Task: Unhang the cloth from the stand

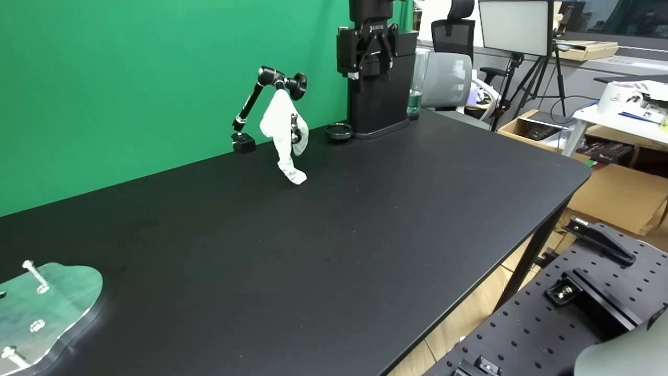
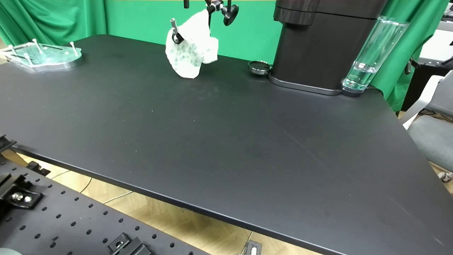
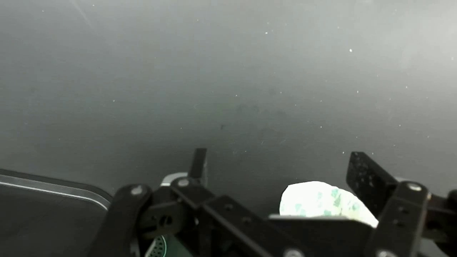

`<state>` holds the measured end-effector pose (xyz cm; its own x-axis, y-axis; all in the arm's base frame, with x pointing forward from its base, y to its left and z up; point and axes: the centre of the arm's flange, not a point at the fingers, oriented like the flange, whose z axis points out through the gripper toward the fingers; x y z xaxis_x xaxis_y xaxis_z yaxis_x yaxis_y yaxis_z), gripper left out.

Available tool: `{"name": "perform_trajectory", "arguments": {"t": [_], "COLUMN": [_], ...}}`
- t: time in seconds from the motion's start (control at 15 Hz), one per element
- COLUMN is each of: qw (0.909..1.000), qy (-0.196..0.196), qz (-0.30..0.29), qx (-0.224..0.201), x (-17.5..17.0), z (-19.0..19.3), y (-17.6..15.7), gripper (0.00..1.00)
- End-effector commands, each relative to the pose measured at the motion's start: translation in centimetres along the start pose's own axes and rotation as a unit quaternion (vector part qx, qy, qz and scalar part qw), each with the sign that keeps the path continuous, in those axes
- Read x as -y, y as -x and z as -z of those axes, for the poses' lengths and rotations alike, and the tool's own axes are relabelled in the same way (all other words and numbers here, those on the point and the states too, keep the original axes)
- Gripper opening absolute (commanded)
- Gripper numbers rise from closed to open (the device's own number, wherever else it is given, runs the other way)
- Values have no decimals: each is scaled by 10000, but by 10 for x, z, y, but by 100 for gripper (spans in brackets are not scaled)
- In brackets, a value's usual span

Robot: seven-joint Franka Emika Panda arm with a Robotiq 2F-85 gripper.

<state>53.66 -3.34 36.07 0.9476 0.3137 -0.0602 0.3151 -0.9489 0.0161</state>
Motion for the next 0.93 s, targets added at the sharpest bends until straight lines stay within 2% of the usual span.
{"name": "perform_trajectory", "arguments": {"t": [0.0, 0.2, 0.4, 0.67, 0.87], "qw": [9948, 9817, 9612, 9225, 8854], "qy": [152, 214, 357, 581, 774], "qz": [1005, 1876, 2704, 3766, 4527], "qx": [99, 232, 424, 612, 712], "x": [0, 1, 5, 20, 43], "z": [-4, -10, -20, -37, -47], "y": [-10, -27, -48, -81, -105], "gripper": [100, 100, 100, 100, 100]}}
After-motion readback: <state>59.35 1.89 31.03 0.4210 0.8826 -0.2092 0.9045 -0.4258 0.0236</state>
